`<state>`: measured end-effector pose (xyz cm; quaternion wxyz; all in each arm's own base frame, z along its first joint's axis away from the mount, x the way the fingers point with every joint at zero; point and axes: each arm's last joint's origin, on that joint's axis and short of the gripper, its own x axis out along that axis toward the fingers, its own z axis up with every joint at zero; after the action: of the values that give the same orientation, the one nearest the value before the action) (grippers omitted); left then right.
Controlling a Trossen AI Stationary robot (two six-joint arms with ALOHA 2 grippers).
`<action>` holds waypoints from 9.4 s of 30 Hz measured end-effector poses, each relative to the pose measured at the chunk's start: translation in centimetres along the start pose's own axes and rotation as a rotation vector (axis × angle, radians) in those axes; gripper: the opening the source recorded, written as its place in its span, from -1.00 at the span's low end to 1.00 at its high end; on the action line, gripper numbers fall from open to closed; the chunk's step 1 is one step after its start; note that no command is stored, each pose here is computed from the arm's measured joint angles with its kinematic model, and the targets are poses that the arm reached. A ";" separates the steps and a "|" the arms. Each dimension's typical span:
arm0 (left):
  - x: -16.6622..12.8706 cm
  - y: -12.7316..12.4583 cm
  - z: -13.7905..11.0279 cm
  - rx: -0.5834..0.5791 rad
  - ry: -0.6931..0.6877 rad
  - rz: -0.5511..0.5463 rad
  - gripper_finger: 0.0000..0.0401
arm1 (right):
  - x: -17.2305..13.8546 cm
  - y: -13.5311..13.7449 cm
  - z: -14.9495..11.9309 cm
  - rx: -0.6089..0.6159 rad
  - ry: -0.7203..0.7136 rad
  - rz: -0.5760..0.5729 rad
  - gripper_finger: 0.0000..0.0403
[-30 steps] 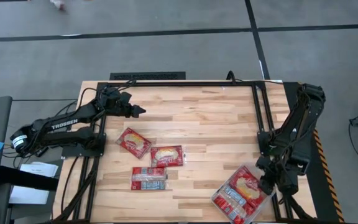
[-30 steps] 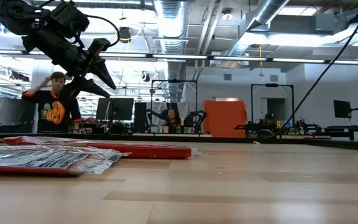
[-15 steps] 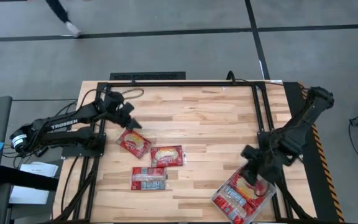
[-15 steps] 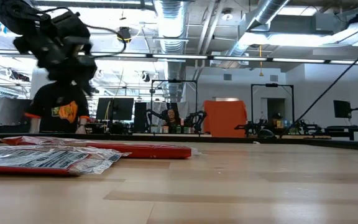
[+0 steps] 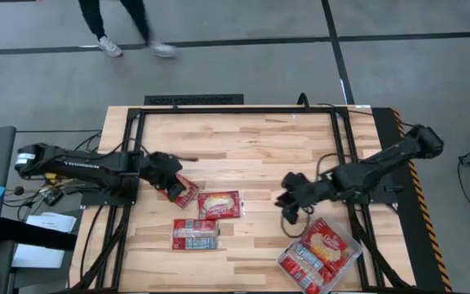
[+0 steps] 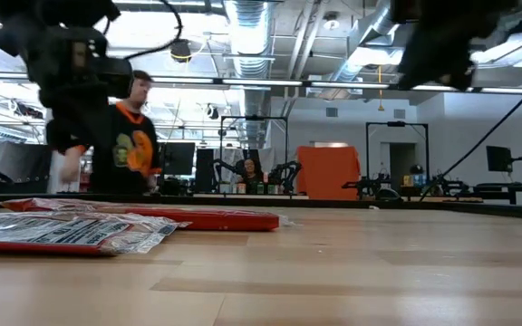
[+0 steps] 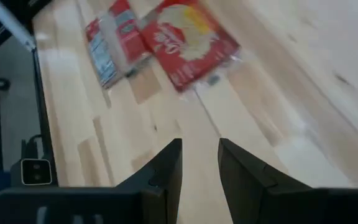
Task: Sort popcorn bags into baskets
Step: Put the red popcorn bag into the transparent bin
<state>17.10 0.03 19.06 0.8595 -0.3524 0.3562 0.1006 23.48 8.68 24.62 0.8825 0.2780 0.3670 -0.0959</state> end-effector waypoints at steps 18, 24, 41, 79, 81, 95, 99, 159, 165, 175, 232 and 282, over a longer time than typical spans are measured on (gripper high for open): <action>-1.5 -7.7 -8.1 0.064 0.113 -0.152 -1.00 | 12.4 1.3 -0.5 -0.043 0.044 0.294 -0.41; 0.8 -8.5 -11.4 0.102 0.192 -0.019 -1.00 | 13.9 1.0 -1.7 -0.001 0.085 0.271 -0.41; 10.1 -10.2 -13.6 0.147 0.260 0.039 -1.00 | 13.6 3.4 -0.7 0.055 0.073 0.304 -0.41; 14.5 -13.3 -2.8 0.372 0.076 0.140 -1.00 | 9.4 2.1 3.5 -0.135 0.195 -0.043 -0.41; 15.0 -13.2 -3.5 0.363 0.080 0.161 -1.00 | 9.7 2.0 3.3 -0.133 0.207 -0.051 -0.37; 18.2 -12.3 -5.3 0.279 0.077 0.193 -1.00 | 13.1 1.4 1.7 0.001 0.250 -0.103 0.26; 18.4 -12.1 -5.5 0.277 0.084 0.201 -1.00 | 14.3 1.1 0.9 0.014 0.280 -0.133 0.27; 12.2 -14.7 -0.7 0.255 -0.038 0.047 -1.00 | 11.5 1.4 3.1 0.104 0.341 0.029 -0.98; 6.3 -15.8 1.5 0.229 -0.151 0.007 -1.00 | 6.7 2.6 3.3 0.132 0.335 0.049 -0.99; 0.0 -14.5 3.2 0.245 -0.338 0.167 -1.00 | -3.8 7.0 -3.4 0.302 0.324 0.001 -0.99; 0.4 -12.9 5.2 0.217 -0.299 0.185 -0.94 | -3.6 9.4 -9.8 0.047 0.532 0.023 -0.12; 16.1 -6.7 4.3 0.347 0.059 0.306 -1.00 | 7.7 -11.8 13.0 -0.044 0.184 -0.001 0.05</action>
<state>33.99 -3.18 13.76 0.8712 -0.1442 0.4425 0.1565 32.34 -8.10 21.74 0.8508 0.2660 0.4488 -0.0624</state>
